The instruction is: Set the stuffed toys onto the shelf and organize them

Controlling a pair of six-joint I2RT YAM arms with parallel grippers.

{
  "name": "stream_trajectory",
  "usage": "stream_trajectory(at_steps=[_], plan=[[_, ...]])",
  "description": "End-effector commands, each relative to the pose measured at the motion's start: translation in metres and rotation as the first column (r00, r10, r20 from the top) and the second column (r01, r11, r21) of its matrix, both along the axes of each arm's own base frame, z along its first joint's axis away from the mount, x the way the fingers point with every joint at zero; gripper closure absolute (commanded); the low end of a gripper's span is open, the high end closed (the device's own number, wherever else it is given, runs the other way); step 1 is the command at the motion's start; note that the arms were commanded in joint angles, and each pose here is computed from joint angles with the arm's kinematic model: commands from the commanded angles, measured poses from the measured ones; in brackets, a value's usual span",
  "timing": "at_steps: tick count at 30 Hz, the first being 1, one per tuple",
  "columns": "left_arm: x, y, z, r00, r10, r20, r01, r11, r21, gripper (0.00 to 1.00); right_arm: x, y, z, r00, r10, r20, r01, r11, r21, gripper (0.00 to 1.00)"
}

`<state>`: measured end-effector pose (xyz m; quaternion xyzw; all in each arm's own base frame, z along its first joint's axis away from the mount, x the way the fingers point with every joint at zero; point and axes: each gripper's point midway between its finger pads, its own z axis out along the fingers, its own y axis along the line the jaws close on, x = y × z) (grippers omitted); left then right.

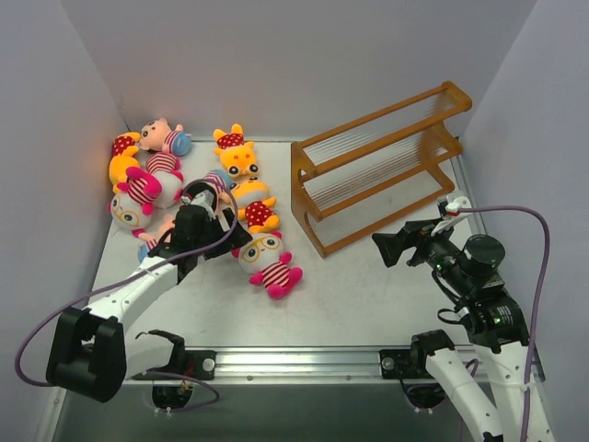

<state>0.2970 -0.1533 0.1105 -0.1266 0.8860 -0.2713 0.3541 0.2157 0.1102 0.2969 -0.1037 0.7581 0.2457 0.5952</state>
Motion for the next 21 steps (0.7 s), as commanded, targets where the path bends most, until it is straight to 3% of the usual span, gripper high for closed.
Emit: stream_trajectory(at_steps=[1, 7, 18, 19, 21], plan=[[0.030, -0.010, 0.015, 0.996, 0.001, 0.089, -0.001, 1.000, -0.006, 0.05, 0.002, 0.010, 0.003, 0.999, 0.051, 0.011, -0.052, 0.998, 0.032, 0.01], [0.035, -0.019, -0.013, 0.999, -0.027, 0.036, 0.026, 0.999, 0.020, 0.05, 0.002, 0.015, -0.002, 0.997, 0.075, -0.010, -0.075, 0.996, 0.045, 0.01], [0.005, -0.051, -0.061, 0.992, -0.089, -0.090, 0.089, 0.996, -0.002, 0.00, 0.005, 0.025, -0.025, 0.990, 0.117, -0.080, -0.111, 0.991, 0.076, 0.01], [0.004, -0.052, -0.063, 0.991, -0.089, -0.096, 0.089, 0.996, -0.007, 0.01, 0.006, 0.026, -0.026, 0.989, 0.118, -0.086, -0.110, 0.990, 0.089, 0.01], [0.001, -0.056, -0.065, 0.990, -0.099, -0.105, 0.097, 0.995, -0.024, 0.15, 0.005, 0.029, -0.032, 0.986, 0.130, -0.108, -0.119, 0.987, 0.107, 0.02]])
